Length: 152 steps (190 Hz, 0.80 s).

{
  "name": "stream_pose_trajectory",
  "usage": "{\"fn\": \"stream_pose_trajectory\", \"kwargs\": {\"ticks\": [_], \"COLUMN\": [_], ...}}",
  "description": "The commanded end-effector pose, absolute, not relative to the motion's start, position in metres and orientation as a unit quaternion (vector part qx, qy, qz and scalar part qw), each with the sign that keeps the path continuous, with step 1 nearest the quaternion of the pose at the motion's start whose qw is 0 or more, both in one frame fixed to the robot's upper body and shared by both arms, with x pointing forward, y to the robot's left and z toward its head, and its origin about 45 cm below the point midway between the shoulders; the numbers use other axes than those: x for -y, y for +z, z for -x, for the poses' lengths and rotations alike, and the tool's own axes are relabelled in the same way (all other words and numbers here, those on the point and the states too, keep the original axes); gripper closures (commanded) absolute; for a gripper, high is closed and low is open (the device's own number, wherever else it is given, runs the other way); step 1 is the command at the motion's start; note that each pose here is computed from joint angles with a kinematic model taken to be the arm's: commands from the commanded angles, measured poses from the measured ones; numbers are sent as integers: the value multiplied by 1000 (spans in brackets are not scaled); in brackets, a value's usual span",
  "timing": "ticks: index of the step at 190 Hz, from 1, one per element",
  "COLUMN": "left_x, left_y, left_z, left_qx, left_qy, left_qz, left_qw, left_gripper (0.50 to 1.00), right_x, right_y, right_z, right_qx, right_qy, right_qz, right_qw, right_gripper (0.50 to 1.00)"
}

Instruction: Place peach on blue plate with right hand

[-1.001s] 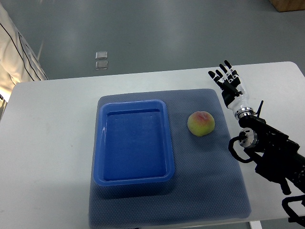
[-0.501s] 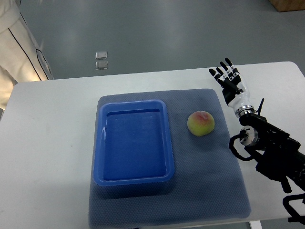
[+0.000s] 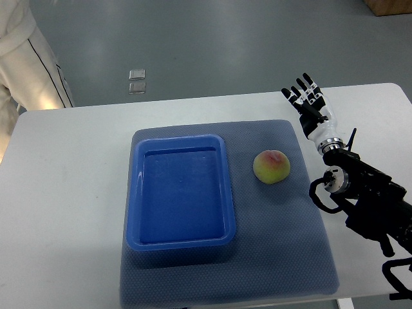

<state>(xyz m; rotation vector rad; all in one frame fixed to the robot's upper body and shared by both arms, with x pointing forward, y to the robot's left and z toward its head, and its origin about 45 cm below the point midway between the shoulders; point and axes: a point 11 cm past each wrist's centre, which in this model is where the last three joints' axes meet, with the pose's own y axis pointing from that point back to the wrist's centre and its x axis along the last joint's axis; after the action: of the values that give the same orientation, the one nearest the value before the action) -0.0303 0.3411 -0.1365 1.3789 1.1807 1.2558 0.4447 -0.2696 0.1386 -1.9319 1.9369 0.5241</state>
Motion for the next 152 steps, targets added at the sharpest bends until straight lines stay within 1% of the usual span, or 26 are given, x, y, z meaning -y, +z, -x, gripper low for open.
{"fn": "stream_pose_trajectory", "kwargs": {"ticks": [1, 32, 45, 54, 55, 77, 87, 91, 101, 102, 110, 120, 121, 123, 139, 152], "left_x": [-341, -341, -341, -341, -340, -340, -340, -340, -340, -340, -340, -340, -340, -340, -340, -339], "left_y": [-137, -137, -137, -137, -137, -137, -137, -137, -137, -137, -137, -137, -137, -137, -137, -137], "left_z": [29, 29, 30, 30, 29, 29, 29, 29, 29, 29, 29, 29, 29, 29, 29, 29], "left_qx": [-477, -478, -478, -478, -479, -478, -478, -479, -479, -479, -479, -479, -479, -479, -479, -479], "left_qy": [509, 509, 509, 509, 508, 509, 508, 508, 508, 508, 509, 509, 509, 508, 509, 508], "left_qz": [-557, -557, -557, -557, -556, -556, -556, -556, -556, -556, -556, -556, -556, -555, -556, -556], "left_qw": [451, 450, 450, 450, 451, 451, 451, 451, 451, 451, 451, 451, 451, 451, 451, 452], "left_gripper": [500, 500, 500, 500, 500, 500, 500, 500, 500, 500, 500, 500, 500, 500, 500, 500], "right_x": [275, 283, 286, 286, 285, 289, 294, 296, 296, 300, 305, 305, 310, 310, 304, 291], "right_y": [144, 159, 175, 175, 185, 202, 210, 210, 210, 215, 218, 218, 218, 219, 219, 219], "right_z": [-448, -455, -459, -459, -459, -458, -457, -456, -456, -456, -454, -454, -450, -450, -446, -442], "right_qx": [-685, -677, -661, -660, -638, -586, -549, -537, -537, -506, -477, -477, -437, -427, -363, -299], "right_qy": [173, 143, 103, 103, 63, -30, -84, -100, -100, -138, -166, -166, -199, -207, -259, -307], "right_qz": [686, 705, 731, 731, 760, 810, 831, 836, 836, 846, 852, 852, 858, 858, 859, 856], "right_qw": [172, 156, 135, 135, 104, 22, -35, -55, -55, -99, -137, -137, -184, -194, -251, -290], "right_gripper": [570, 570, 570, 570, 570, 570, 570, 570, 570, 570, 570, 570, 570, 570, 570, 570]}}
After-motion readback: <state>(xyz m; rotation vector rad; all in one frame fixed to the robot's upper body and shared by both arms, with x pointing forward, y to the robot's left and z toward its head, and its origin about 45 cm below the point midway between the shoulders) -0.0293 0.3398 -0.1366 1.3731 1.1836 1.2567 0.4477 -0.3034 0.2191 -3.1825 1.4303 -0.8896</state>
